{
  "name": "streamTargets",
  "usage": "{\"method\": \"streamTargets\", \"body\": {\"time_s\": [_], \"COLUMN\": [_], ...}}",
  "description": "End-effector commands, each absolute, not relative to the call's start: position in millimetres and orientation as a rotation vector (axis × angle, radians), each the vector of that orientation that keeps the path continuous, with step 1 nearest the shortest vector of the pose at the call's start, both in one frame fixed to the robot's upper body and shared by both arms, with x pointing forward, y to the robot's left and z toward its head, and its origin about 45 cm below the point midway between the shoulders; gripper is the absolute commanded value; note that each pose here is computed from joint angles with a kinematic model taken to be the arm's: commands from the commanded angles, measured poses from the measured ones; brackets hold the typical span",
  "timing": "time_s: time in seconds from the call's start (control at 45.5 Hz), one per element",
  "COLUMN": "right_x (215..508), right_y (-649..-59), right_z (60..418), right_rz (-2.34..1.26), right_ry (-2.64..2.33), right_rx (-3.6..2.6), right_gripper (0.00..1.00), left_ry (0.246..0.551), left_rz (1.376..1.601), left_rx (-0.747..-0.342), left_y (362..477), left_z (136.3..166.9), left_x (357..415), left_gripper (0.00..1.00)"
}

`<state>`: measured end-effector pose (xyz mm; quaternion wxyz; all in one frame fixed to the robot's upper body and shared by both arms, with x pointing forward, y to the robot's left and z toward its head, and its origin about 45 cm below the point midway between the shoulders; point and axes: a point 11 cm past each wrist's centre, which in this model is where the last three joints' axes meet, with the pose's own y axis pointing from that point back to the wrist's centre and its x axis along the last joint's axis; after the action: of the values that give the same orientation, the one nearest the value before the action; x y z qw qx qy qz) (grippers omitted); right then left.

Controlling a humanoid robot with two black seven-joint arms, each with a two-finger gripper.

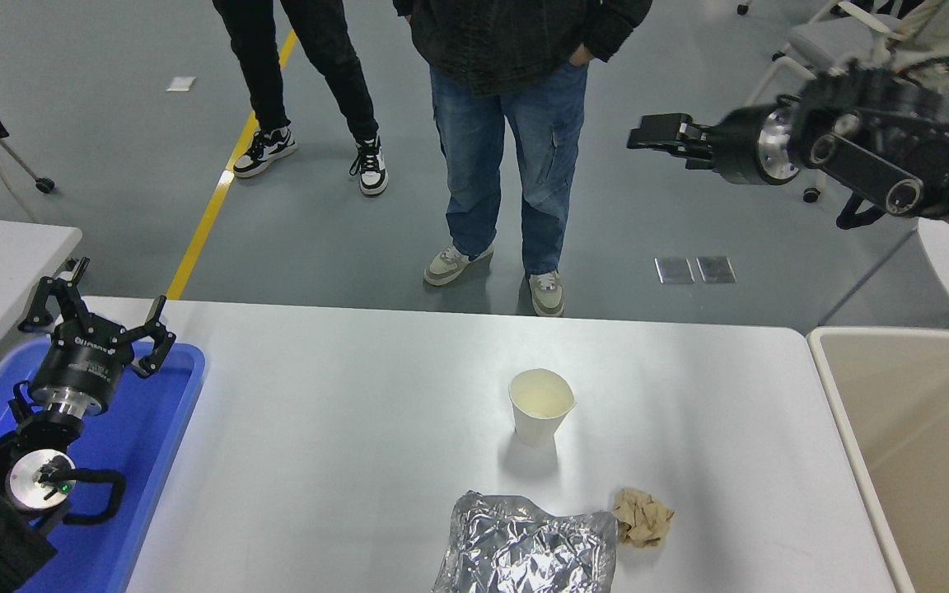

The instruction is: Clean the table surface

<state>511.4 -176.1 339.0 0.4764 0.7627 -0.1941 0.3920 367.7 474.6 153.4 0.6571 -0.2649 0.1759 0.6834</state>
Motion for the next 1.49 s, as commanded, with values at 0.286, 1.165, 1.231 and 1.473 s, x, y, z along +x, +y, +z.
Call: {"method": "streamTargets", "body": {"time_s": [0.286, 1.165, 1.231, 1.473], "right_x": [460.1, 437.7, 435.0, 425.5], "right_y": [-94.9, -123.2, -125.0, -131.2], "right_z": [239.2, 169.8, 163.9, 143.7], "right_rz": [1.036, 1.019, 1.024, 1.028], "right_ry": [0.04, 0.153, 0.163, 0.182], "right_rx": [1.721, 1.651, 1.646, 1.644], "right_gripper": [0.98, 0.96, 0.96, 0.89], "left_ry": [0.399, 0.399, 0.399, 0.399], "left_rz": [1.548, 1.548, 1.548, 1.548], "left_rx": [-0.6, -0.6, -0.6, -0.6], "left_y": [474.6, 474.6, 474.6, 474.6], "left_z": [153.4, 153.4, 153.4, 153.4], "left_x": [367.7, 367.7, 367.7, 367.7], "left_gripper": [1.0, 1.0, 1.0, 1.0]}}
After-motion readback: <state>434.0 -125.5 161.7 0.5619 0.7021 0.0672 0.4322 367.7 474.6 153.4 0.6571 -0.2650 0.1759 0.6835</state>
